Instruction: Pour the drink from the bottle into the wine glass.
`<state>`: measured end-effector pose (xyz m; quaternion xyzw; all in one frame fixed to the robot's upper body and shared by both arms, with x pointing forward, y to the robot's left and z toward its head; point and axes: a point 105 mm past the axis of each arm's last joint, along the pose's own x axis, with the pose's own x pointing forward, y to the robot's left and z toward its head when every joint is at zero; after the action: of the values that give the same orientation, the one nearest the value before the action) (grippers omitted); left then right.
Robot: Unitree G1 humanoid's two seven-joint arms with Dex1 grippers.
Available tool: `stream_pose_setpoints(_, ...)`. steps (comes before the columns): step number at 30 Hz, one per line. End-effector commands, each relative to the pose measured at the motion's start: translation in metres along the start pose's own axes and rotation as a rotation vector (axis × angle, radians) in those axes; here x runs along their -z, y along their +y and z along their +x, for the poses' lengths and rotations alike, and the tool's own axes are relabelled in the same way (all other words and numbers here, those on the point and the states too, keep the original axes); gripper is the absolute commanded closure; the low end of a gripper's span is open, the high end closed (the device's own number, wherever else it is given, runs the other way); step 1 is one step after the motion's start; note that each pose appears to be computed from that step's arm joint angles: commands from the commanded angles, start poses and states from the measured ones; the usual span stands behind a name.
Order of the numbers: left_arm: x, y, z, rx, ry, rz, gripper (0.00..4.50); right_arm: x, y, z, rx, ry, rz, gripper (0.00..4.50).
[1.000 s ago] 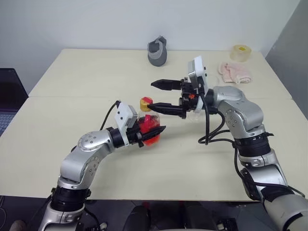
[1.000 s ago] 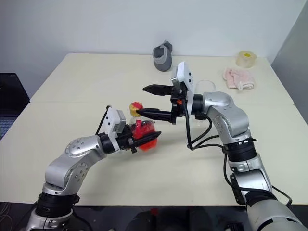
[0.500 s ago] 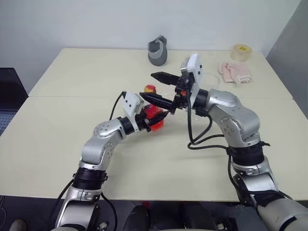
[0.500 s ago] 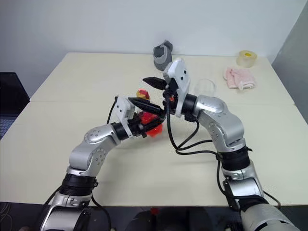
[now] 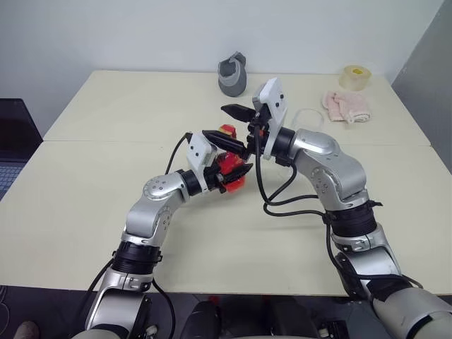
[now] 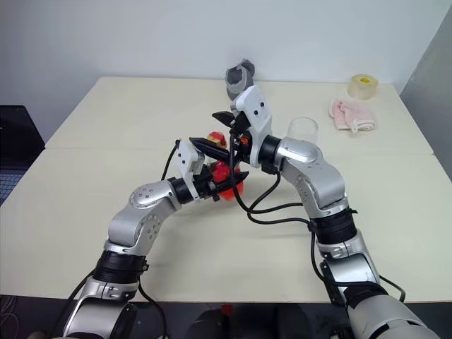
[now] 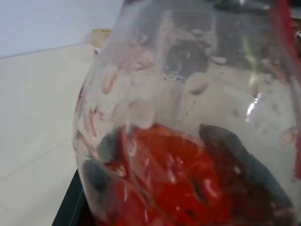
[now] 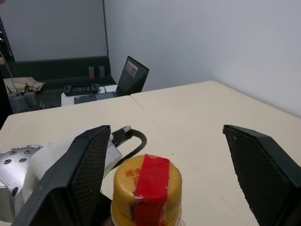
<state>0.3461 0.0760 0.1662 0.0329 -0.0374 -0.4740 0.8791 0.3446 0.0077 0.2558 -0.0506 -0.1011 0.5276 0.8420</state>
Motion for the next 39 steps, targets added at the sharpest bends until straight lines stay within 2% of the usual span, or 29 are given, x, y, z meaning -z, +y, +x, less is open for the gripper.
stream_pose_setpoints(1, -0.021, -0.001, -0.002, -0.002, -0.063, 0.057, 2.21, -0.012, -0.005, -0.001, 0.014, -0.033, -0.054, 0.41)
stream_pose_setpoints(7, -0.02, -0.004, -0.008, 0.003, -0.06, 0.058, 2.21, -0.014, -0.012, -0.011, 0.012, -0.029, -0.043, 0.41)
stream_pose_setpoints(12, -0.022, -0.017, -0.017, 0.062, -0.055, 0.073, 2.21, -0.012, -0.004, -0.025, -0.1, -0.023, -0.025, 0.41)
stream_pose_setpoints(23, -0.031, -0.031, -0.036, 0.1, -0.042, 0.064, 2.21, -0.006, -0.023, -0.051, -0.109, 0.034, -0.042, 0.41)
stream_pose_setpoints(30, -0.03, -0.029, -0.043, 0.089, -0.025, 0.067, 2.21, -0.008, -0.01, -0.066, -0.22, 0.033, -0.027, 0.41)
stream_pose_setpoints(39, -0.028, -0.026, -0.036, 0.1, -0.029, 0.072, 2.21, -0.026, 0.022, -0.054, -0.348, -0.046, 0.05, 0.41)
